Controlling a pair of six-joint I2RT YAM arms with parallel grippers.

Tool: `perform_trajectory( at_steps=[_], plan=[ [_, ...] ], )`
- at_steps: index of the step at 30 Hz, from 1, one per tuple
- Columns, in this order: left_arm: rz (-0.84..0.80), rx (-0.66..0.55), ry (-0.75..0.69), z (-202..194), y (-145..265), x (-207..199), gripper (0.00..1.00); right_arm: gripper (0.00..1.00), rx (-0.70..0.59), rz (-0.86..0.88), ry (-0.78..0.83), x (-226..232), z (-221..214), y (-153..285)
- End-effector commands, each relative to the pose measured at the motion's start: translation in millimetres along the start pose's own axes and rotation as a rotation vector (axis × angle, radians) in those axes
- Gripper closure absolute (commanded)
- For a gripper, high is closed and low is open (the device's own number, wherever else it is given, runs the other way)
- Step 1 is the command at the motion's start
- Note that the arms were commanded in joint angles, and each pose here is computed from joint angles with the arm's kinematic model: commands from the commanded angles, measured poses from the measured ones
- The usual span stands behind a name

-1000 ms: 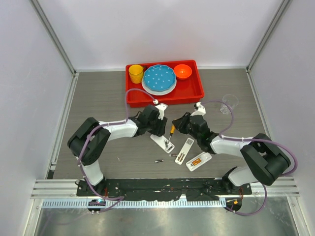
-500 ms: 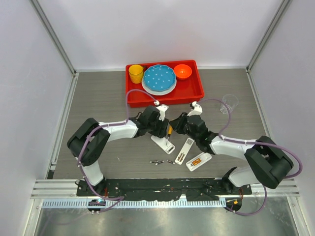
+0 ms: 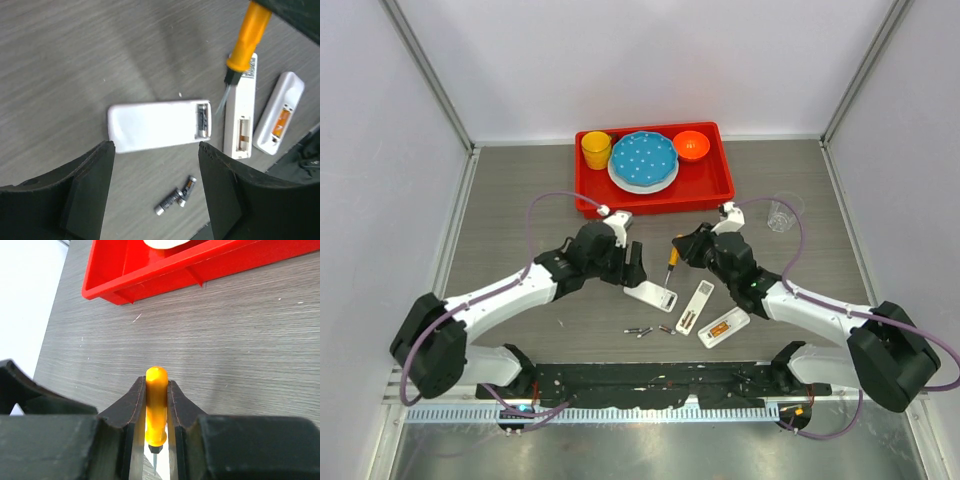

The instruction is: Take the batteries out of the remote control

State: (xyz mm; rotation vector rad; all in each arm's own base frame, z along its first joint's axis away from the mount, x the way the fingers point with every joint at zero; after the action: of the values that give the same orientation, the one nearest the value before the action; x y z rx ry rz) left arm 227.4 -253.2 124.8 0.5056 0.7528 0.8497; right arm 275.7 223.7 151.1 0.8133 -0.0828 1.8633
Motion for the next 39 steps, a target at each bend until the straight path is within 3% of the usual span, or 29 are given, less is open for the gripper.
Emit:
perform_trajectory(
  at_steps=[1, 5, 16, 26, 39],
  plan=[
    [-0.025, 0.062, 0.151, -35, 13, 0, 0.30, 0.99, -0.041, -0.020, 0.014, -9, 10, 6],
    [-0.167, 0.029, 0.287, -44, 13, -16, 0.32, 0.99, -0.040, -0.036, 0.005, -18, 12, 9],
    [-0.219, 0.057, 0.407, -57, -27, -18, 0.32, 0.99, -0.070, -0.039, -0.021, -28, 25, 19],
    [-0.129, 0.069, 0.327, -31, -85, -13, 0.32, 0.99, -0.112, -0.025, -0.021, -27, 35, 37],
    [-0.061, 0.087, 0.222, -5, -102, -6, 0.30, 0.99, -0.037, 0.004, -0.032, -30, 11, 19]
  ],
)
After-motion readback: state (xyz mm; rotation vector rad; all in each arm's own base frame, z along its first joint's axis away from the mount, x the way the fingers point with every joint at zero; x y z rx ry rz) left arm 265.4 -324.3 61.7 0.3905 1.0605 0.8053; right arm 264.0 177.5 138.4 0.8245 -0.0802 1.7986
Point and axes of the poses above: each gripper's point midway between its finger pads, its own y axis back along the fingers, its own x axis along the line the jaws close on, z = x × y, the point moved 3 cm from there along y, back along the fingers, and after that the axes turned 3 degrees about y, right-handed, at the moved point
